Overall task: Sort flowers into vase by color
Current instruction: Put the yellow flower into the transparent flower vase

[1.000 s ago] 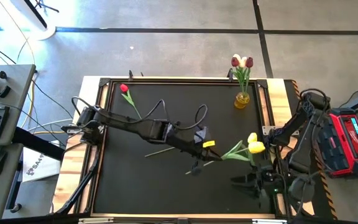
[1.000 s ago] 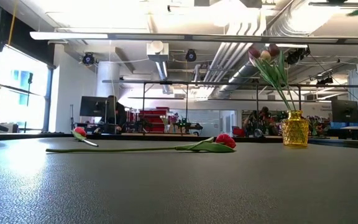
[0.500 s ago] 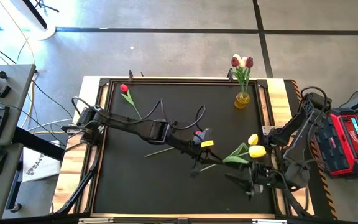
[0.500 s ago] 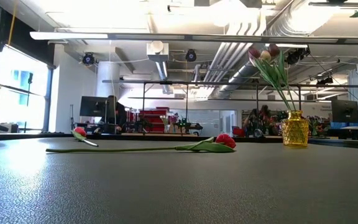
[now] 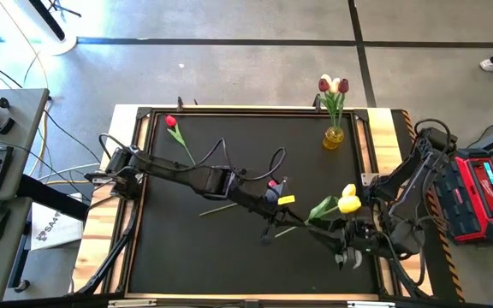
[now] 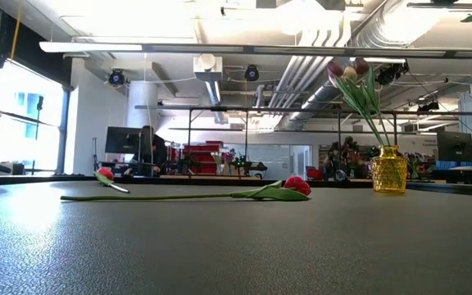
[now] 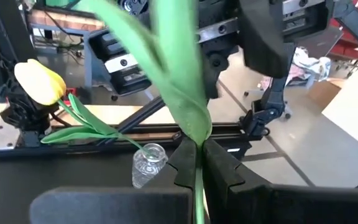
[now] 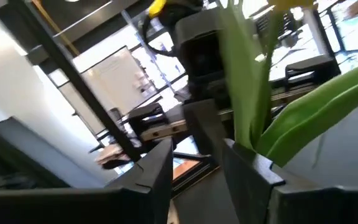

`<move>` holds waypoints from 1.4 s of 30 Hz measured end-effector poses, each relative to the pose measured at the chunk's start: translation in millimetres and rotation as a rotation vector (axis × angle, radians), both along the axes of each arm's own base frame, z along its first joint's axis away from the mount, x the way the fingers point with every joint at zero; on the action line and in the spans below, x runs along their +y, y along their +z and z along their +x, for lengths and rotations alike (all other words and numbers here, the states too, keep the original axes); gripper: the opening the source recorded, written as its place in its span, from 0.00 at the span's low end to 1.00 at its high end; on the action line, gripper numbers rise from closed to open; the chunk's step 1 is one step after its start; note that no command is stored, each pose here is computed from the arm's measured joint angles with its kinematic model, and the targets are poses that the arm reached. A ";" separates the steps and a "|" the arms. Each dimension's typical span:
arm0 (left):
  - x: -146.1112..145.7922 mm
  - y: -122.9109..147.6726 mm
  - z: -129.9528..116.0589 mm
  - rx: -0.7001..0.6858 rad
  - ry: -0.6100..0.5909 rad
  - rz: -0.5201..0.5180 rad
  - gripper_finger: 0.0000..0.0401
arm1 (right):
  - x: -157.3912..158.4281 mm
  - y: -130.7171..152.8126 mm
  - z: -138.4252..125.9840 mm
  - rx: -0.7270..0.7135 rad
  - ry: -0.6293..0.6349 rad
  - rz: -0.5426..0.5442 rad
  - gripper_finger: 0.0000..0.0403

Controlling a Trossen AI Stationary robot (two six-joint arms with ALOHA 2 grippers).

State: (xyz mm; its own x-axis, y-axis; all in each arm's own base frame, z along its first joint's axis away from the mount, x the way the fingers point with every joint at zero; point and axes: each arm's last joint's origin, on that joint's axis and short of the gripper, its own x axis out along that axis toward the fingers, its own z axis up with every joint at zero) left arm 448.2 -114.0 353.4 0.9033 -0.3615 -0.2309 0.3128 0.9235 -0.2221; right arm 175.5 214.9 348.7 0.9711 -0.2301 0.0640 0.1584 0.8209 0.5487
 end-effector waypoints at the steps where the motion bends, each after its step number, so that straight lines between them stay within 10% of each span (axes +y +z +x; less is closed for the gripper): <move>1: 0.0 0.0 0.0 0.003 0.003 -0.008 0.00 | 1.7 0.1 -1.5 -0.005 0.024 0.010 0.32; 7: 7.7 2.1 2.3 -0.012 0.040 -0.024 0.00 | 14.0 0.3 -15.3 -0.022 0.152 0.053 0.31; 18: 4.5 14.6 2.5 -0.124 -0.051 -0.078 0.00 | 15.7 -1.0 -28.7 0.035 -0.033 -0.019 0.32; 31: 3.4 16.8 1.6 -0.139 -0.108 -0.089 0.00 | -3.9 0.9 6.5 0.023 0.007 -0.129 0.63; 42: 3.8 16.1 1.7 -0.132 -0.107 -0.088 0.00 | -4.8 0.9 8.1 0.026 0.014 -0.156 0.36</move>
State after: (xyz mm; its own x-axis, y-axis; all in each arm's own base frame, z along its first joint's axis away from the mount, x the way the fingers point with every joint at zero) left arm 449.9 -110.2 369.5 0.8791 -0.4704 -0.0766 0.4396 0.8624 -0.2511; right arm 183.6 210.1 349.7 0.9758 -0.2061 0.0728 0.1590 0.8979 0.4104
